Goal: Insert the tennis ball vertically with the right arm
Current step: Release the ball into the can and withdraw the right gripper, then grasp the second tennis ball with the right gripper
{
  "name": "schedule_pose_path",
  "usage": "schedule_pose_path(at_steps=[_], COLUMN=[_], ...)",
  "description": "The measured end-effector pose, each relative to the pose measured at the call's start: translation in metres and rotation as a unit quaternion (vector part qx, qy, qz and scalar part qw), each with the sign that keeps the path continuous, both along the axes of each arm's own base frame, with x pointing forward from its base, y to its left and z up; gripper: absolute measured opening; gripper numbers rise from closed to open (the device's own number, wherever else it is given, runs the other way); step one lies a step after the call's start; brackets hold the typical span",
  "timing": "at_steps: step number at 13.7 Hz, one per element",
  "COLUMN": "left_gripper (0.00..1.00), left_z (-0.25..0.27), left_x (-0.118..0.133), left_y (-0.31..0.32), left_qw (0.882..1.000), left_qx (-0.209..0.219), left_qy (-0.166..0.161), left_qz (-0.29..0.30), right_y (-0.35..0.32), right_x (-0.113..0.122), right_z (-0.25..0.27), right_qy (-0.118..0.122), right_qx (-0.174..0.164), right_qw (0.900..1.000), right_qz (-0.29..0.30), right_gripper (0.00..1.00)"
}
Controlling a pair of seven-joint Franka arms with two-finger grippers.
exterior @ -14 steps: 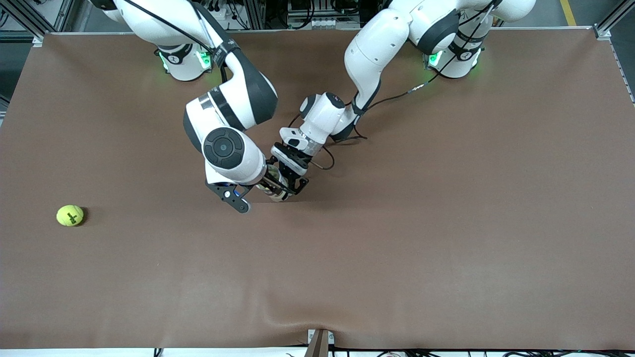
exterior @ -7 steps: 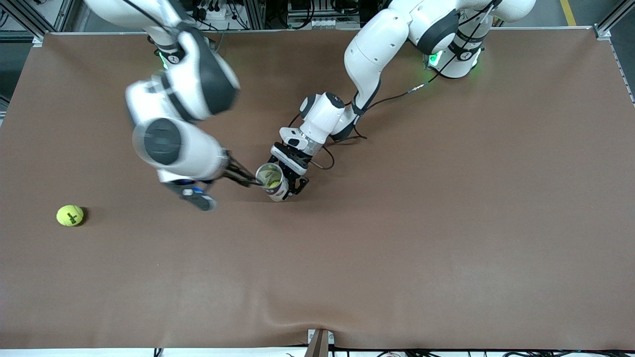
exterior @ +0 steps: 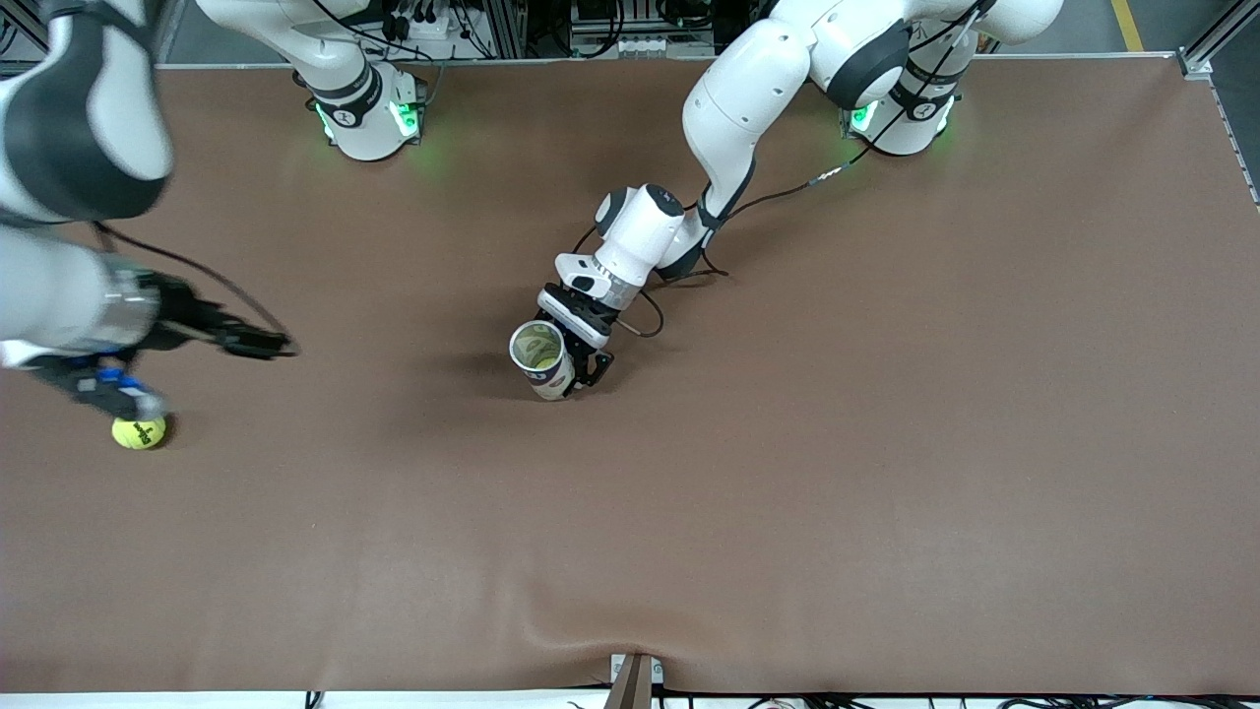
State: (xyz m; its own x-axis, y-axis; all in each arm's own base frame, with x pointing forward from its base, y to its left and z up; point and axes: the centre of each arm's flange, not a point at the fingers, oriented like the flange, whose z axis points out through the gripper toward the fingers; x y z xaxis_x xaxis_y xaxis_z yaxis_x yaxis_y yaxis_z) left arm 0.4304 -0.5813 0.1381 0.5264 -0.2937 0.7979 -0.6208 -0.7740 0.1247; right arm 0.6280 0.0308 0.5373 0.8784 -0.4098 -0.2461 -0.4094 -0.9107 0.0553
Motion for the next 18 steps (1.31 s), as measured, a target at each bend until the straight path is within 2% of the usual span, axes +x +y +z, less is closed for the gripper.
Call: schedule_pose_path(at_steps=[1,4,6,10,15,18], left_gripper=[0.85,0.87,0.88,0.88,0.85,0.85], left_z=[-0.001,-0.005,-0.007,-0.012,-0.013,-0.012], left_x=[0.000,-0.002,-0.004,-0.008,-0.008,-0.009], left_y=[0.000,0.000,0.000,-0.002,-0.002,-0.002], left_qw=[1.000,1.000,1.000,1.000,1.000,1.000], left_qx=[0.001,0.003,0.005,0.008,0.008,0.008], left_qy=[0.001,0.004,0.007,0.012,0.012,0.012], left_qz=[0.000,-0.002,-0.004,-0.007,-0.007,-0.007], right_y=[-0.024,-0.073,-0.103,-0.173,-0.214,-0.252], right_x=[0.002,0.015,0.021,0.025,0.022,0.011], right_z=[-0.001,-0.006,-0.023,-0.076,-0.150,-0.206], right_qy=[-0.005,-0.045,-0.052,-0.069,-0.108,-0.099], right_qx=[-0.013,-0.045,-0.056,-0.059,-0.102,-0.092], right_qw=[1.000,0.997,0.995,0.992,0.982,0.978], right_qz=[0.010,0.043,0.067,0.091,0.121,0.160], right_gripper=[1.00,1.00,1.00,1.00,1.00,1.00])
